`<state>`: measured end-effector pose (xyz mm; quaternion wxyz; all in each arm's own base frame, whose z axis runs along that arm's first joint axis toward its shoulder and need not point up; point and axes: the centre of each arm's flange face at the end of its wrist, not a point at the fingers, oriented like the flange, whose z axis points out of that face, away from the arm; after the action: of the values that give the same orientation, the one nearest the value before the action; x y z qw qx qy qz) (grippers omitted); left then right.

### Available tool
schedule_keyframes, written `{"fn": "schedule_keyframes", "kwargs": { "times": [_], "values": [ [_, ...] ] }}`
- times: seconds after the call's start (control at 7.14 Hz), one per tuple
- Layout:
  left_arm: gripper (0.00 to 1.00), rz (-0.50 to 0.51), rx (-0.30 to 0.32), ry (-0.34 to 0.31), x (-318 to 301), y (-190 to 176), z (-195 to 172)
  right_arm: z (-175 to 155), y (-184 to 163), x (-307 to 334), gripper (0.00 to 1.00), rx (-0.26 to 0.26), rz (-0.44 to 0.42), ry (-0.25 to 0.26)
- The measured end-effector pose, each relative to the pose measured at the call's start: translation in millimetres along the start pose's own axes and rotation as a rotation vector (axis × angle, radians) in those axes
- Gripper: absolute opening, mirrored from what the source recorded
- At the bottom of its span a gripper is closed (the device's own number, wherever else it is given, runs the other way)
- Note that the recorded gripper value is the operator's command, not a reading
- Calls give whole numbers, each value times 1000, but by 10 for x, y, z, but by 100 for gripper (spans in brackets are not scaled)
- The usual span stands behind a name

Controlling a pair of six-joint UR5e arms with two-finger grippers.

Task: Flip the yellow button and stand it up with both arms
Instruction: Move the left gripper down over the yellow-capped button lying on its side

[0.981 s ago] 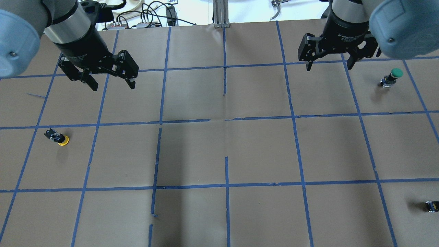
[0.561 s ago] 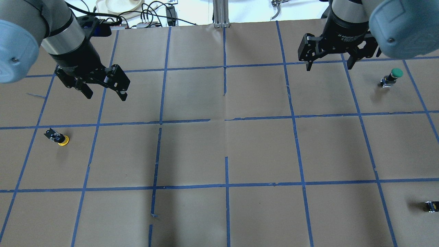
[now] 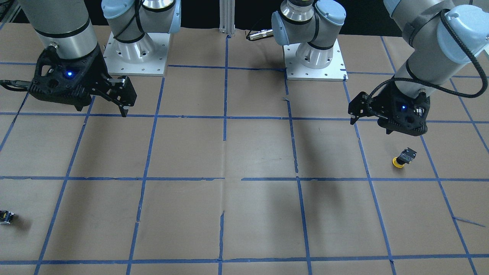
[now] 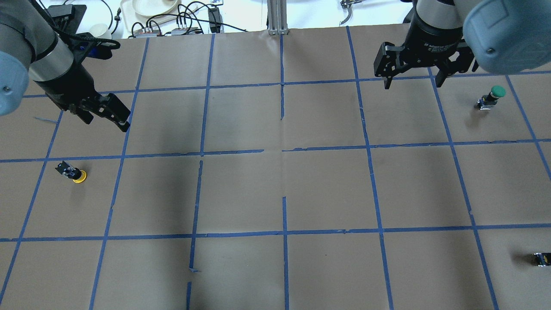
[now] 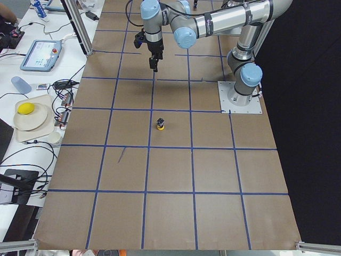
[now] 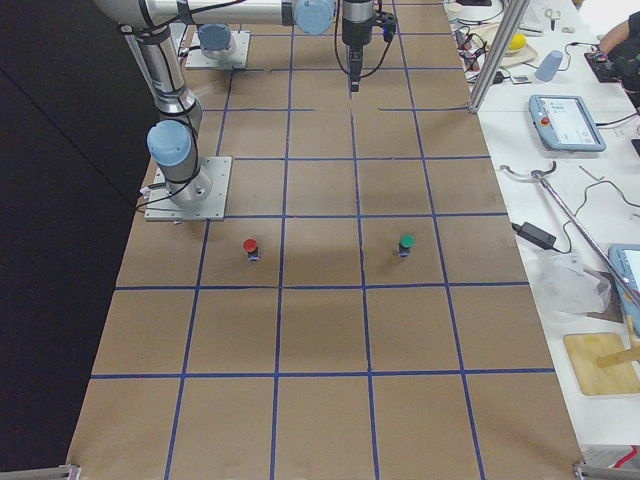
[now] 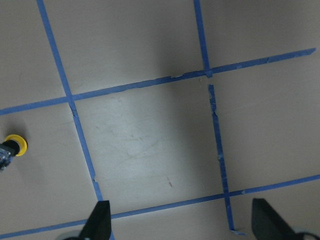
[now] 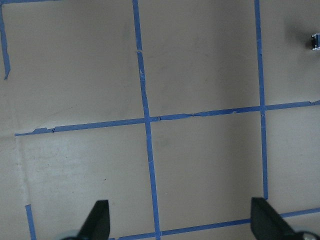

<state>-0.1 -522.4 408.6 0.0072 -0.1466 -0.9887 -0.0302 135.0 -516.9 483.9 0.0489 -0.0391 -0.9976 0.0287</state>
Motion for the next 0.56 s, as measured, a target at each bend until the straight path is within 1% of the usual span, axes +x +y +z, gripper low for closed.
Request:
{"fn": "schedule_keyframes", "kwargs": {
  "times": [0.28, 0.56],
  "values": [
    [100, 36, 4, 1, -215, 54, 32, 0, -1, 3, 100, 0, 1, 0],
    [100, 80, -4, 14, -584, 156, 118, 1, -1, 3, 100, 0, 1, 0]
  ]
}}
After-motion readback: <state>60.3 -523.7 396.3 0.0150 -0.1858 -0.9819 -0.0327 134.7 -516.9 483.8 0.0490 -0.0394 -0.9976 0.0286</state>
